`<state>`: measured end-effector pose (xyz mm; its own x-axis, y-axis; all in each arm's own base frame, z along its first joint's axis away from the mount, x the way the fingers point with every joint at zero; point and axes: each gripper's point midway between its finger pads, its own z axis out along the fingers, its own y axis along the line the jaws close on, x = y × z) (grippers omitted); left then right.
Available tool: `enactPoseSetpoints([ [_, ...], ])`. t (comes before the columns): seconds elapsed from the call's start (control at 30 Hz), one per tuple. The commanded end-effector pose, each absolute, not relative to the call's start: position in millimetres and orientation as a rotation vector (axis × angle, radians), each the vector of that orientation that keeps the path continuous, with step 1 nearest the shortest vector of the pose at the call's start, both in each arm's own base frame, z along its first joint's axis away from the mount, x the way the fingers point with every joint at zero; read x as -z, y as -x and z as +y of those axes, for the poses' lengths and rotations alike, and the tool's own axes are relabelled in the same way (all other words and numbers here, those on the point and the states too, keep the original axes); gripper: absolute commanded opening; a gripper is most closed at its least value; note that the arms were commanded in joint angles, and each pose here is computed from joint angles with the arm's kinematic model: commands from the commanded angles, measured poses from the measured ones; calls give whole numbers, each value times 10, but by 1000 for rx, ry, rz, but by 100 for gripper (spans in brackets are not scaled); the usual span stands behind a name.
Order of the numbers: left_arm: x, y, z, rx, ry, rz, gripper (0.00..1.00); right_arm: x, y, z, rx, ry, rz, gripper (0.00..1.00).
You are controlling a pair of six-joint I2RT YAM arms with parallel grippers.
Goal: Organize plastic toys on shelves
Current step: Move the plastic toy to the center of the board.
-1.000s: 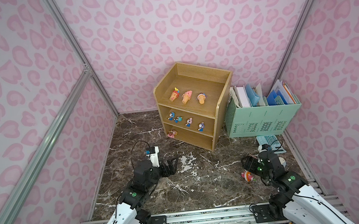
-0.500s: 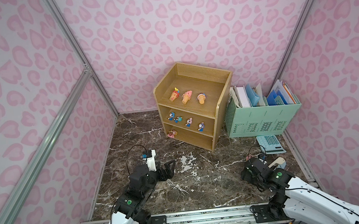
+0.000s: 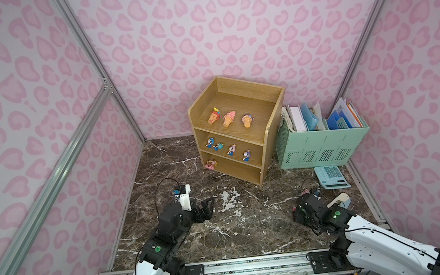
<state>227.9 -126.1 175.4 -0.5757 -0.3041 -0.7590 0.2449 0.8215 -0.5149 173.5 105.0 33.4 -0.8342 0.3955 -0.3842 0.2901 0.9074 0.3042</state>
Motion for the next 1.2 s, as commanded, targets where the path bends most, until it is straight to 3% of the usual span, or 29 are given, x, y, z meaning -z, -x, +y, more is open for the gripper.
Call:
enactPoseSetpoints([
  [0.0, -1812, -2283, -1263, 733, 33, 2042, 97, -295, -1751, 1002, -303, -502, 2617, 53],
  [0.03, -1820, -2282, -1268, 737, 32, 2041, 97, -292, -1762, 1010, -311, -498, 2617, 48],
  [0.27, -1842, -2269, -1281, 750, 28, 2041, 97, -313, -1763, 1304, -422, -227, 2677, 37],
  [0.43, -1852, -2262, -1321, 781, 25, 2042, 97, -296, -1597, 1764, -427, 127, 2739, 38],
  [0.63, -1785, -2189, -1397, 851, 22, 2076, 96, -158, -1247, 2415, -334, 778, 2758, 41],
  [0.9, -1536, -2009, -1385, 899, 60, 2151, 93, -40, -1362, 3012, -20, 1469, 2476, 55],
  [1.17, -1477, -1936, -1383, 963, 122, 2145, 91, -542, -1388, 3221, -175, 1572, 2228, 80],
])
